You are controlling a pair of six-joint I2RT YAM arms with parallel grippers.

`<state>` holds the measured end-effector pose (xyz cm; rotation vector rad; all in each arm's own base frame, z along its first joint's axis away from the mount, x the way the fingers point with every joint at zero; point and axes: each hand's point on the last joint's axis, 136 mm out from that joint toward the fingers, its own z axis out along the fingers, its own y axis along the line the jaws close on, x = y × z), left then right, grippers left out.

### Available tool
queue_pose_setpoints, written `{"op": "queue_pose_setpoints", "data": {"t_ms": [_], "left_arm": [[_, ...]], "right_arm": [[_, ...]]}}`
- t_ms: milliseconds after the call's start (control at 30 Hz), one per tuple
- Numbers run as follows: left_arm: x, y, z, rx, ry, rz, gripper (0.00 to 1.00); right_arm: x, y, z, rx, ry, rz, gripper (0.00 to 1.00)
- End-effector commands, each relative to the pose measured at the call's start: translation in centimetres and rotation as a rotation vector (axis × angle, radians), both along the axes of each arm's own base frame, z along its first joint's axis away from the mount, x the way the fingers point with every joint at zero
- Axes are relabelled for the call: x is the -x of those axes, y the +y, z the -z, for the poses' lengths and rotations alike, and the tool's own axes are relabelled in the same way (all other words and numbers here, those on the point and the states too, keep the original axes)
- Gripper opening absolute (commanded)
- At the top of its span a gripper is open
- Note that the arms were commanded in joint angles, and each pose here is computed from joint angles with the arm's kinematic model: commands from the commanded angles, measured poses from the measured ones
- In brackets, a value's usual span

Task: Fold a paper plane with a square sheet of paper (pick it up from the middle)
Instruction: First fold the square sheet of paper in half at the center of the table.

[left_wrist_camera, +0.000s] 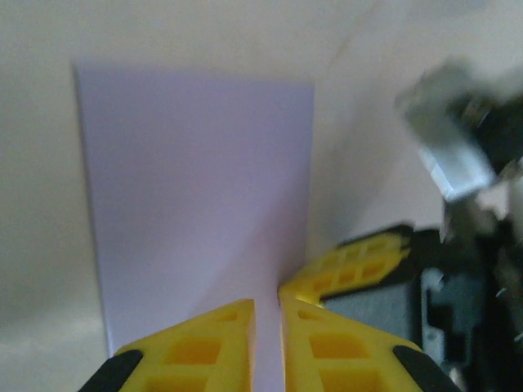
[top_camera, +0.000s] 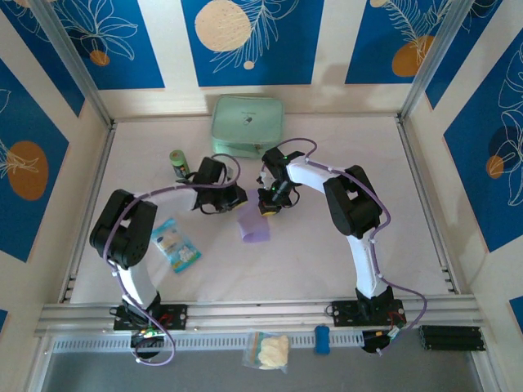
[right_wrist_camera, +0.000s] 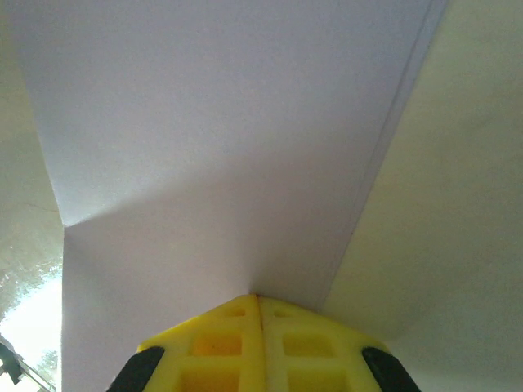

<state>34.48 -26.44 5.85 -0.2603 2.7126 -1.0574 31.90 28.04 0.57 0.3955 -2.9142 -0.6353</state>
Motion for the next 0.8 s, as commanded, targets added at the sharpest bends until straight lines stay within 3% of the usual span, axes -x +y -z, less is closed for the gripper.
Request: {"op": "queue_pose_setpoints", "data": {"t_ms": [0,233,567,767], "left_arm": [[2.1,-0.2,0.8,0.007,0.071,0.019,0.14],[4.5,-1.0,2.8,-0.005,0.157,0.116,0.09],[8.8,2.9,6.0,-0.199,0.232,0.225,0.08],[7.5,4.3,2.9,-0.168,0.141,0.179,0.09]], "right_arm": [[3.8,-9.2,8.6,0.436,0.139,-0.004,0.02],[3.9,-9.3,8.6,0.442,0.15,0.004,0.02],[3.9,-9.5,8.5,0.45,0.161,0.024,0.02],[3.9,-9.6,8.4,0.452,0.163,0.028,0.02]]}}
